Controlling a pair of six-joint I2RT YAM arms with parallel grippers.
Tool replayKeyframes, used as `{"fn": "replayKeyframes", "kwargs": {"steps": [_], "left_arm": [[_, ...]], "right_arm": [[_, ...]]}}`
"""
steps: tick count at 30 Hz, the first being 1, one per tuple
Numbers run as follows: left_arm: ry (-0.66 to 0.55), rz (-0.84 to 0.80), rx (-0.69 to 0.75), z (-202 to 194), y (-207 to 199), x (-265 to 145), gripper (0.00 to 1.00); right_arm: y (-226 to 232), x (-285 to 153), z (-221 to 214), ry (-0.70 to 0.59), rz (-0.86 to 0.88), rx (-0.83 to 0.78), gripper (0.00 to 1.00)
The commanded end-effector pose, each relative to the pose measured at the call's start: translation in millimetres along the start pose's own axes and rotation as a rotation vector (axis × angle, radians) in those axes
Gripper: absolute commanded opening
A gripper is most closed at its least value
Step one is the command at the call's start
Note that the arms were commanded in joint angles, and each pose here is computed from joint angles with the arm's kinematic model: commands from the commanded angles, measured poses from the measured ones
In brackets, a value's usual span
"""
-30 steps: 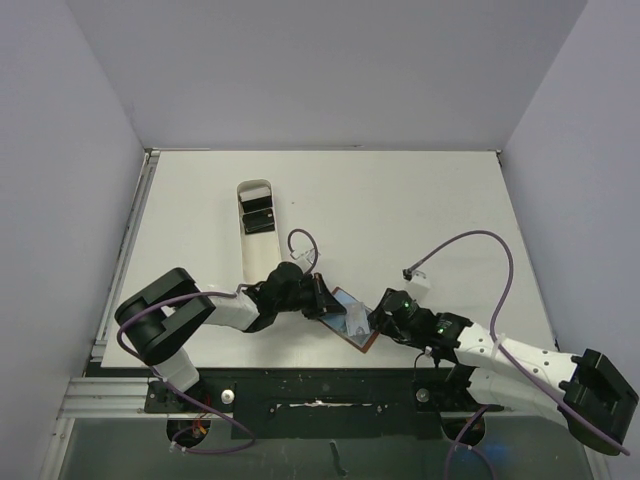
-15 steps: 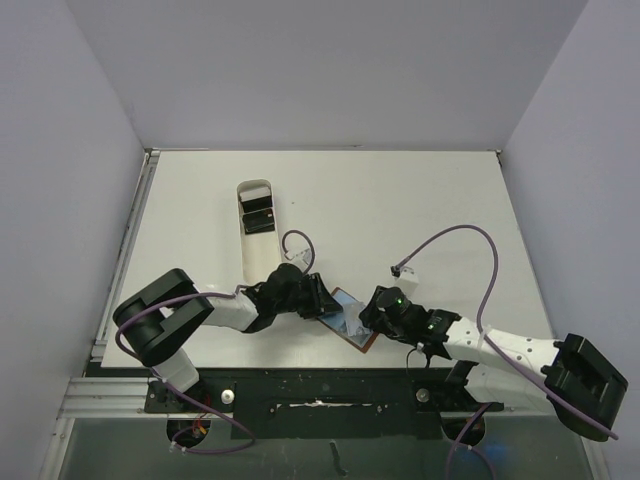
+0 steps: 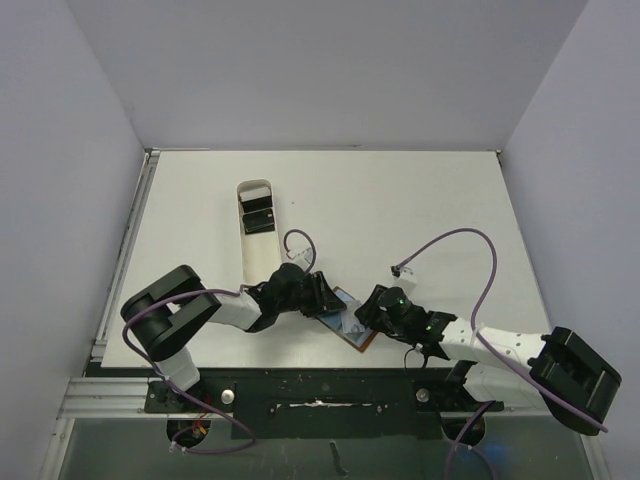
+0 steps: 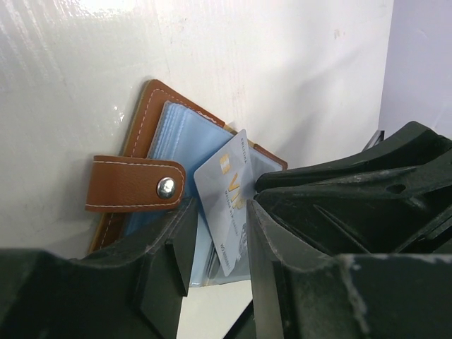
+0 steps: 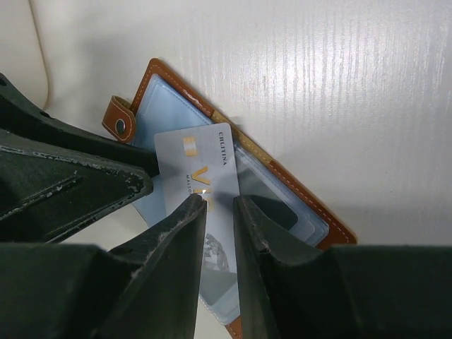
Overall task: Put the credit cards into the card holder
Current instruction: Insert the credit card into the card holder.
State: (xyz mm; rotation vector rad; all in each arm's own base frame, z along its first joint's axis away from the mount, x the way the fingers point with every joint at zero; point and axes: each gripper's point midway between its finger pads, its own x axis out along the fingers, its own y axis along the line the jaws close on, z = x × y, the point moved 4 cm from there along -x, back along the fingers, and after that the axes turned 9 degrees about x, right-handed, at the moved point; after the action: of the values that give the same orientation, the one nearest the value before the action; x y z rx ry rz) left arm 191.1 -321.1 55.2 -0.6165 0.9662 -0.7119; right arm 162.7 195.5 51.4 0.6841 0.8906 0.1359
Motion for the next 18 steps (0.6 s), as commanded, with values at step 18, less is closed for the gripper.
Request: {"fn": "replayKeyframes", "kwargs": {"steps": [18], "left_arm": [[-0.063,-0.173,-0.085,-1.6,-23.7,4.0,0.24]], "right_arm": [[-27.4,0.6,-15.3,0.038,-0.039,0.034,0.25]]}}
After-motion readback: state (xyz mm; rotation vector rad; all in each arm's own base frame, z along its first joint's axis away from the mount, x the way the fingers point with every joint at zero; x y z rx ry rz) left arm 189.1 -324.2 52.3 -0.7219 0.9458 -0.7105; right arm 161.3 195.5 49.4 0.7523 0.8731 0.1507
